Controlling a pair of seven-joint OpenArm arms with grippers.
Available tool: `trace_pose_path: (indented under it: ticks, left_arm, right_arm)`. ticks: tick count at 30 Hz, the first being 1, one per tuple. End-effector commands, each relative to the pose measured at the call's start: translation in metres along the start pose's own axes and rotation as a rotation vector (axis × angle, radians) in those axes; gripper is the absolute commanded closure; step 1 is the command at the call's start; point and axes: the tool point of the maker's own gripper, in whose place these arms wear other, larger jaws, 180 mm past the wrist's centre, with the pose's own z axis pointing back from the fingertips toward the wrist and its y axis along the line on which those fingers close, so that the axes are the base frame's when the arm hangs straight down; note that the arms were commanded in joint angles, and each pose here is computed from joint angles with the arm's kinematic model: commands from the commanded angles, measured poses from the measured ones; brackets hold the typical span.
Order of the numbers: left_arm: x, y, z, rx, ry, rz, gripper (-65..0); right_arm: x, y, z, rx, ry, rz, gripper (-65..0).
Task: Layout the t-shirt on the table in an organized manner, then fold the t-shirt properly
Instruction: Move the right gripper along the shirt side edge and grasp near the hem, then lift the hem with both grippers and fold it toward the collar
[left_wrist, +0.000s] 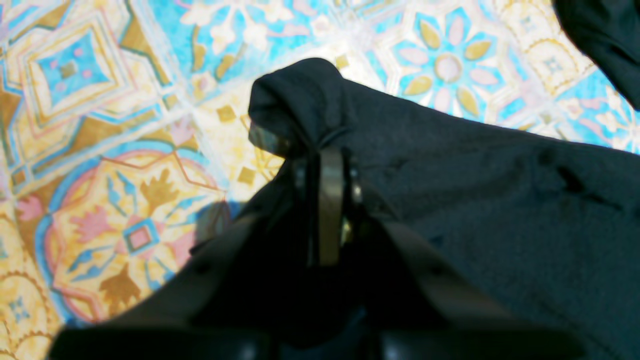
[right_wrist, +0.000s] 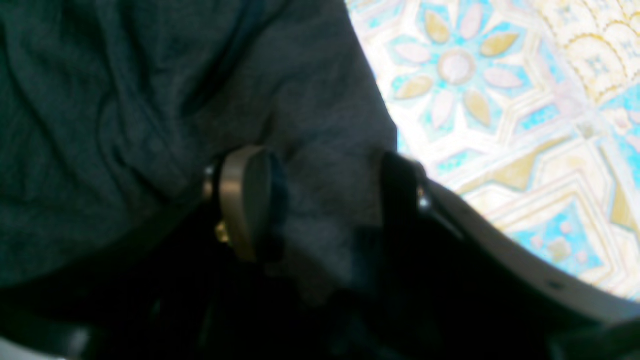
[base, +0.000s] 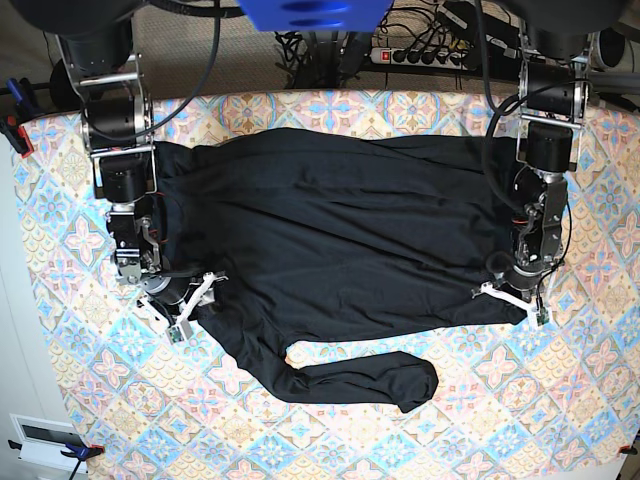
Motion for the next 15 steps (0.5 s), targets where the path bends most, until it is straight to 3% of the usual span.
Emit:
trace_pose_path:
  ticks: [1, 8, 10, 15]
  left_arm:
    - [0.028, -0.001, 0.002, -0.008, -0.066, -0.001, 0.0]
    - [0.03, 0.0, 0.002, -0.008, -0.068, -0.003, 0.0]
    - [0.033, -0.001, 0.003, -0.012, -0.079, -0.004, 0.0]
    - [0.055, -0.012, 0.027, -0.066, -0.173, -0.024, 0.0]
  right_arm:
    - [-0.015, -0.005, 0.002, -0.008, 0.085, 0.026, -27.3]
    - [-0.013, -0.004, 0.002, -0.006, 0.077, 0.025, -2.8]
    - [-0.01, -0.004, 0.003, -0.005, 0.07, 0.026, 0.0]
    - [0.012, 0.008, 0.008, 0.008, 0.0, 0.079, 0.0]
